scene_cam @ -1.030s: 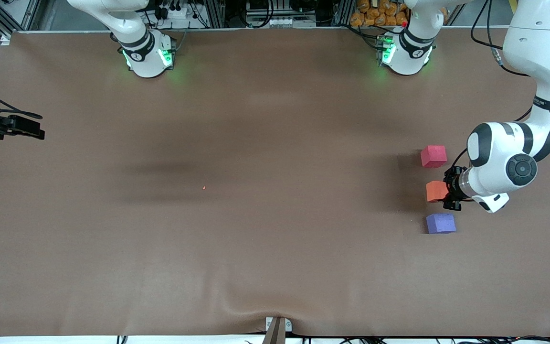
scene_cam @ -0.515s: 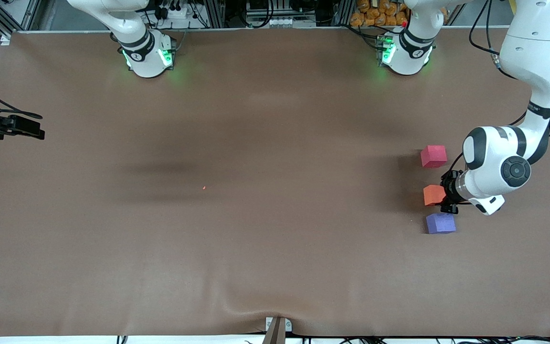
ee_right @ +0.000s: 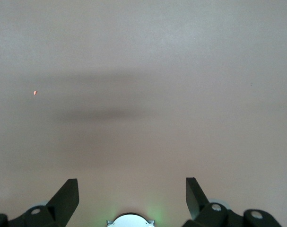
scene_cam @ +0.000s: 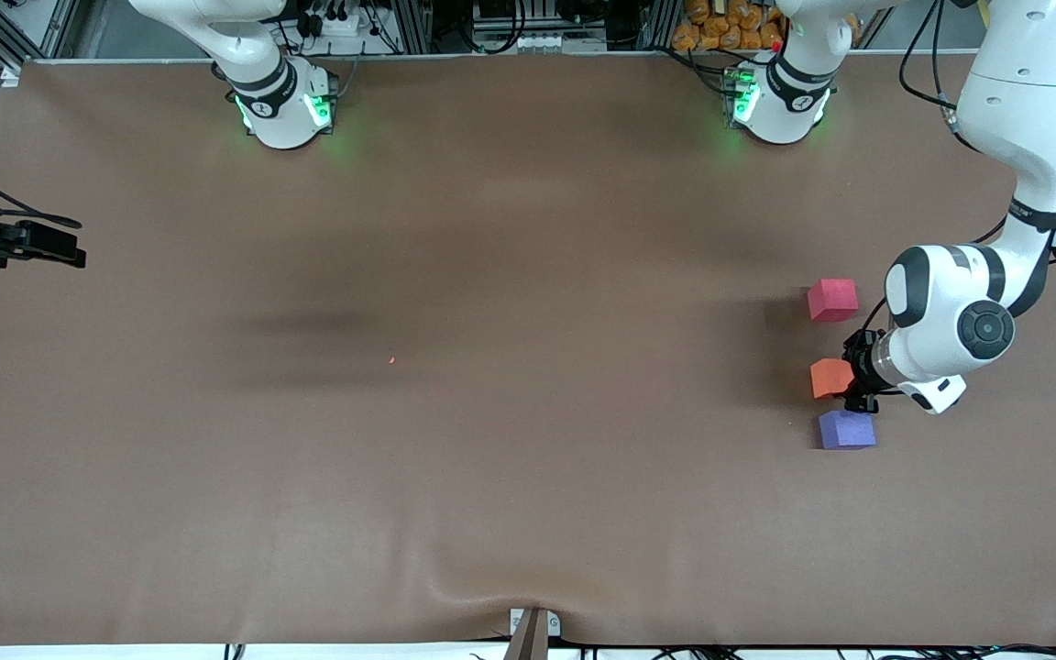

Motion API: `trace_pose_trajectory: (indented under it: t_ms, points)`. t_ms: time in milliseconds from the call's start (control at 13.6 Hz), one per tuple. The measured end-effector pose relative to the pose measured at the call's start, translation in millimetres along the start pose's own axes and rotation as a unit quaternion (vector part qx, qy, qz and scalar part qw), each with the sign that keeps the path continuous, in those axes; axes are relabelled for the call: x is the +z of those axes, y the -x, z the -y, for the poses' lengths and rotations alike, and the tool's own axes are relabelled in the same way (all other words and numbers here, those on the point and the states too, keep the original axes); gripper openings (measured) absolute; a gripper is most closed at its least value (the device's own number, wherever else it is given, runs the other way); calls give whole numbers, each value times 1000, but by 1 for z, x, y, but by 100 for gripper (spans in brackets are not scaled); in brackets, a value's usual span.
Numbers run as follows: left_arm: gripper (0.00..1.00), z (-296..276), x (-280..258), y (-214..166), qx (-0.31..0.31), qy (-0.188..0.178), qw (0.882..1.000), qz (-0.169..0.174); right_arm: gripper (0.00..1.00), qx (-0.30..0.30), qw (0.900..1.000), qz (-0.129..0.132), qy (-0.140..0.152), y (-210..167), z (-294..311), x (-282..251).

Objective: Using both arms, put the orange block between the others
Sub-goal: 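Lower the orange cube onto the table and open the left gripper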

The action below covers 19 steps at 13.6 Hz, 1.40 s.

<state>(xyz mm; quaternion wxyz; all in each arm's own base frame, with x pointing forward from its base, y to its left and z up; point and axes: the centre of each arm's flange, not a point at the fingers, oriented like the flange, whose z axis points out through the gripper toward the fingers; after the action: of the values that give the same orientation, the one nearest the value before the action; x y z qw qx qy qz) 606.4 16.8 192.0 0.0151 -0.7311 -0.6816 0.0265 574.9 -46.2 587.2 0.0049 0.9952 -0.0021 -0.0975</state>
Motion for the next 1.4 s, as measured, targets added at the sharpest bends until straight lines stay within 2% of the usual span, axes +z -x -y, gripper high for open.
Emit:
trace_pose_trajectory:
  t_ms: [74, 368, 662, 1030, 1177, 1398]
  points:
    - [60, 0, 0, 0, -9, 2, 1000, 0, 100, 0, 1000, 0, 0, 0, 0, 0]
    - [100, -1, -4, -2, -21, 5, 1000, -1, 100, 0, 1000, 0, 0, 0, 0, 0]
    - [100, 6, -28, -2, -21, -8, 1000, -5, 100, 0, 1000, 0, 0, 0, 0, 0]
    - [100, 21, -89, 15, -7, -39, 999, -15, 100, 0, 1000, 0, 0, 0, 0, 0]
    - [100, 23, -116, 28, 18, -27, 999, -18, 100, 0, 1000, 0, 0, 0, 0, 0]
    - [100, 23, -152, 47, 89, 2, 996, -23, 100, 0, 1000, 0, 0, 0, 0, 0]
